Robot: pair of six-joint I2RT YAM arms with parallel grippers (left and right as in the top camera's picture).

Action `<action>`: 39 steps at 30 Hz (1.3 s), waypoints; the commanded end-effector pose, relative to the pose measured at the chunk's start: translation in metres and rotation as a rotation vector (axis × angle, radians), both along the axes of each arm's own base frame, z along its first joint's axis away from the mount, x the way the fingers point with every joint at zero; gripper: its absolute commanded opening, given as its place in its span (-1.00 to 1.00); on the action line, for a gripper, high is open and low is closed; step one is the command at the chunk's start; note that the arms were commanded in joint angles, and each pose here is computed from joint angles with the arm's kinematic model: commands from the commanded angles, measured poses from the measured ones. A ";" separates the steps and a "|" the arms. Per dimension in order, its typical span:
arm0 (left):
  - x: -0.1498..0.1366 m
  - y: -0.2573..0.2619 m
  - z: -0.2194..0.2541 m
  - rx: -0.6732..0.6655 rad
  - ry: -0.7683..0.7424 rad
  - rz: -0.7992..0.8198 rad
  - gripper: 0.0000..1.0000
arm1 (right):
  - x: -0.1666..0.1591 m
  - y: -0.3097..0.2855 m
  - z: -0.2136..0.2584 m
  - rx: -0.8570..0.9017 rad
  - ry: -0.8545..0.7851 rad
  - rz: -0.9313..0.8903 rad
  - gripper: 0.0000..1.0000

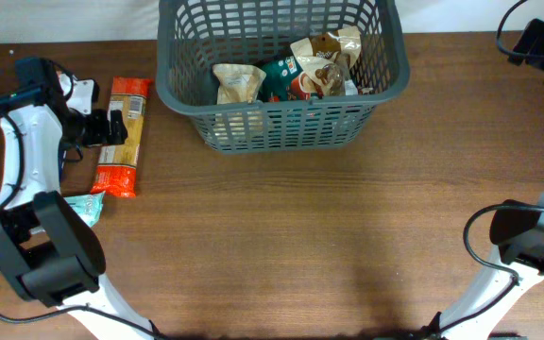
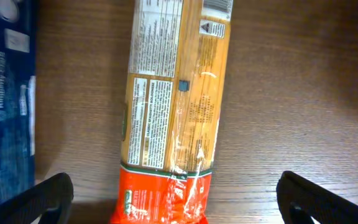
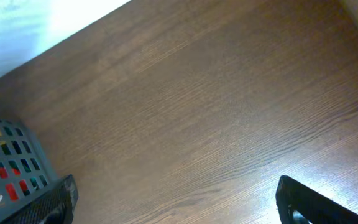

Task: Pack container
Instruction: 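Lower the left gripper onto the pasta packet and grasp it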

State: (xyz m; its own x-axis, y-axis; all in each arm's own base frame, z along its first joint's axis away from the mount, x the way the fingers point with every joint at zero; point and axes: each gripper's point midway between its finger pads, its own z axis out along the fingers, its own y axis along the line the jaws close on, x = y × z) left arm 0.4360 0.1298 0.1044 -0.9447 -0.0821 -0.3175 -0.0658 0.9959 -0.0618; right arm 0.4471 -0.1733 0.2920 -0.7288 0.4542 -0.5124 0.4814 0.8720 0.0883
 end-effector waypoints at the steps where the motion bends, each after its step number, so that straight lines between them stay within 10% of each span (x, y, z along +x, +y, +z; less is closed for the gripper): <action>1: 0.003 0.000 -0.007 -0.002 0.013 -0.013 0.99 | -0.003 -0.001 0.007 -0.009 -0.013 -0.012 0.98; 10: -0.003 0.017 -0.015 0.217 0.101 0.002 0.99 | -0.003 -0.001 0.007 -0.009 -0.013 -0.012 0.98; 39: 0.012 -0.004 -0.069 0.204 0.162 -0.059 0.99 | -0.003 -0.001 0.007 -0.009 -0.013 -0.012 0.98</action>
